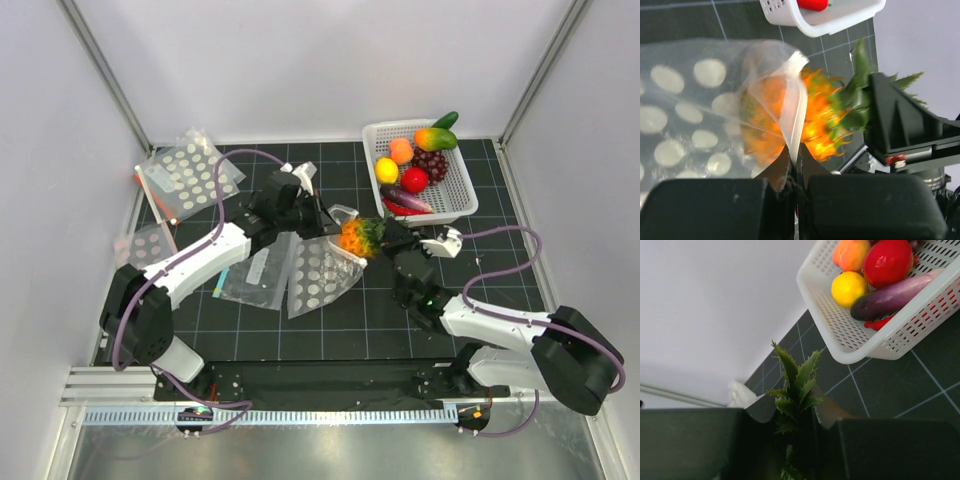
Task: Place the food in the zip-top bag and seal the zipper
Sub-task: Place the fake fruit in the zipper food storage bag.
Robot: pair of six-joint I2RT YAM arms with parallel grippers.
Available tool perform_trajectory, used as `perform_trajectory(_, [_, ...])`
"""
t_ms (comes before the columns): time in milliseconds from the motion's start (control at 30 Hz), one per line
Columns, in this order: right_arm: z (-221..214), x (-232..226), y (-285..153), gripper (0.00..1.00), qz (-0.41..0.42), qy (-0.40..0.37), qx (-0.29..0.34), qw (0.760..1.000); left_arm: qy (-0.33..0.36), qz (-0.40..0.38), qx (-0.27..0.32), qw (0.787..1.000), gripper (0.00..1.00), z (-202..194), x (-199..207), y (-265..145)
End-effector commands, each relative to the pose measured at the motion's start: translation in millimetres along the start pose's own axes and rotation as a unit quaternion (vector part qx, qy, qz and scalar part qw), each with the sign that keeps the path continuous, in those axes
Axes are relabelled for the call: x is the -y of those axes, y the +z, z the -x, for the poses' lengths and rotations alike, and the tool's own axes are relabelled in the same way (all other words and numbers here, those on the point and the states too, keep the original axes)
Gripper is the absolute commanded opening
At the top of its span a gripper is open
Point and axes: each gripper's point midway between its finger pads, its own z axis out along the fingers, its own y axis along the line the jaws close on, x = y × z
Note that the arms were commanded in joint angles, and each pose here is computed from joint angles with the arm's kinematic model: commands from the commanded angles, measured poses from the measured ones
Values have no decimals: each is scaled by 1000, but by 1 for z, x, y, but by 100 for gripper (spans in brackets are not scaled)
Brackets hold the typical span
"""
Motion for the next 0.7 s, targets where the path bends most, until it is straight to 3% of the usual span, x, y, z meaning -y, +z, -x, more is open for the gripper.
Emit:
perform_trajectory(0, [4, -15, 2, 1, 1, -45, 18, 999, 53, -1, 30, 998, 0, 20, 25, -16])
perform_trajectory(367, [-1, -46, -7, 1, 81, -31, -15, 996, 165, 136, -14, 977, 0, 4, 13, 1])
perform_trajectory(667, [-21, -80, -25, 1, 211, -98, -59, 971, 220, 150, -12, 964, 3, 8, 18, -2])
